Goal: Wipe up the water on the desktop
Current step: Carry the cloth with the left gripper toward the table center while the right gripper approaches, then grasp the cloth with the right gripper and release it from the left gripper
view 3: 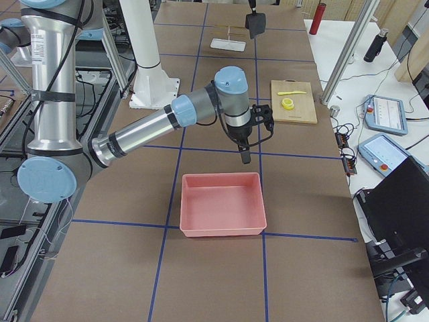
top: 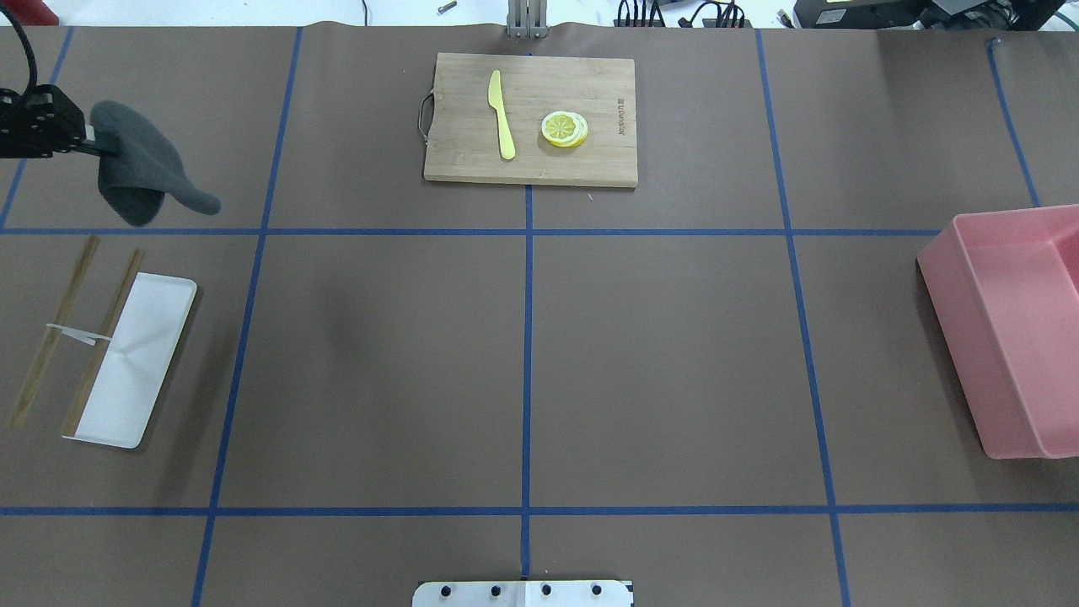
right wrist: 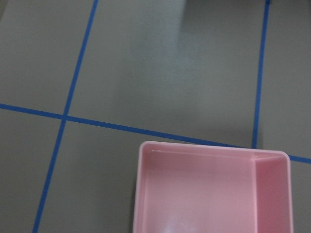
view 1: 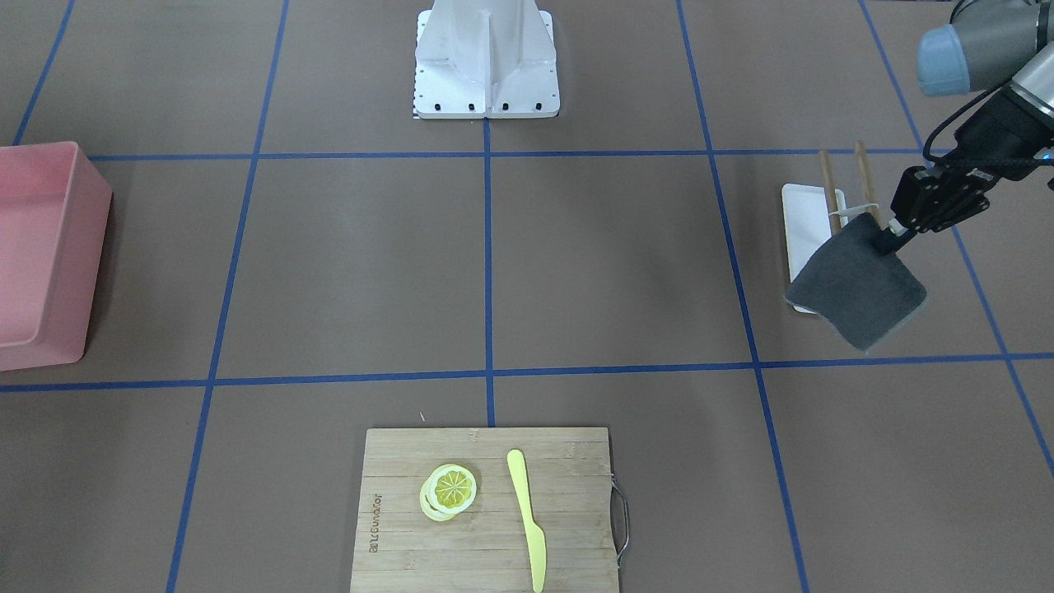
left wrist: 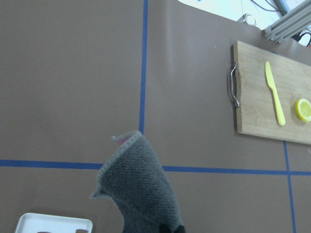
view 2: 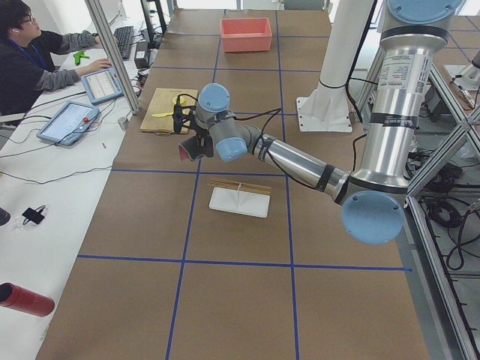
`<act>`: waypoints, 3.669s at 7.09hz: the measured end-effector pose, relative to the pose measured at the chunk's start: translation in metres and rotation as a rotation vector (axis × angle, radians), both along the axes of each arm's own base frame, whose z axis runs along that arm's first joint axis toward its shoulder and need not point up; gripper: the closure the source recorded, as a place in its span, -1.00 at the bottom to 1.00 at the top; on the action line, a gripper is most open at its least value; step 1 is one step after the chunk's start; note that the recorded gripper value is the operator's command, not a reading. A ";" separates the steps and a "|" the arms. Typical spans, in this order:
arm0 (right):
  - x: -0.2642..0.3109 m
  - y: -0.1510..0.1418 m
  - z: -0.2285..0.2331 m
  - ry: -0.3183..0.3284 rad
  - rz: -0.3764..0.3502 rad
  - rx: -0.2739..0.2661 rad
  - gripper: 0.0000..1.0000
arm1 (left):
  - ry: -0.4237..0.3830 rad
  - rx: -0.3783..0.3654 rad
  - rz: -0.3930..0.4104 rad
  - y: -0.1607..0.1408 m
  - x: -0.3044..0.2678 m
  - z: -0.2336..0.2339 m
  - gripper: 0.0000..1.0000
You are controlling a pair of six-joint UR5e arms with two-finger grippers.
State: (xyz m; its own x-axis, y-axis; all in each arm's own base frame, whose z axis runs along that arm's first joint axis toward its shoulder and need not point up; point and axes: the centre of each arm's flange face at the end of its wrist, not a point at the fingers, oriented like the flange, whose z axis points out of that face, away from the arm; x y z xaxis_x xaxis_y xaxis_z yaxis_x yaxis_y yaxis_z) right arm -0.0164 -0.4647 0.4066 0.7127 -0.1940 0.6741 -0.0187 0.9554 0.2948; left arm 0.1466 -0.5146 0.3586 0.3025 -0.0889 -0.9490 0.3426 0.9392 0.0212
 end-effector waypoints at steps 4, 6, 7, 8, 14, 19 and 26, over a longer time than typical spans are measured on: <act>-0.183 -0.018 -0.148 -0.058 -0.201 0.220 -0.98 | 0.129 -0.156 -0.048 -0.006 0.082 -0.084 1.00; -0.280 0.010 -0.199 0.004 -0.180 0.347 -0.95 | 0.201 -0.237 -0.044 -0.001 0.116 -0.129 1.00; -0.323 0.032 -0.218 0.017 -0.165 0.450 -0.95 | 0.224 -0.250 -0.051 0.006 0.140 -0.146 1.00; -0.355 0.052 -0.228 0.002 -0.151 0.536 -0.95 | 0.241 -0.261 -0.052 0.015 0.167 -0.163 1.00; -0.418 0.096 -0.240 -0.007 -0.113 0.682 -0.80 | 0.379 -0.352 0.060 0.073 0.238 -0.271 1.00; -0.418 0.100 -0.242 -0.002 -0.100 0.696 1.00 | 0.418 -0.384 0.084 0.087 0.249 -0.293 1.00; -0.382 0.073 -0.242 0.011 -0.016 0.689 1.00 | 0.262 -0.197 0.059 0.070 0.238 -0.221 -0.97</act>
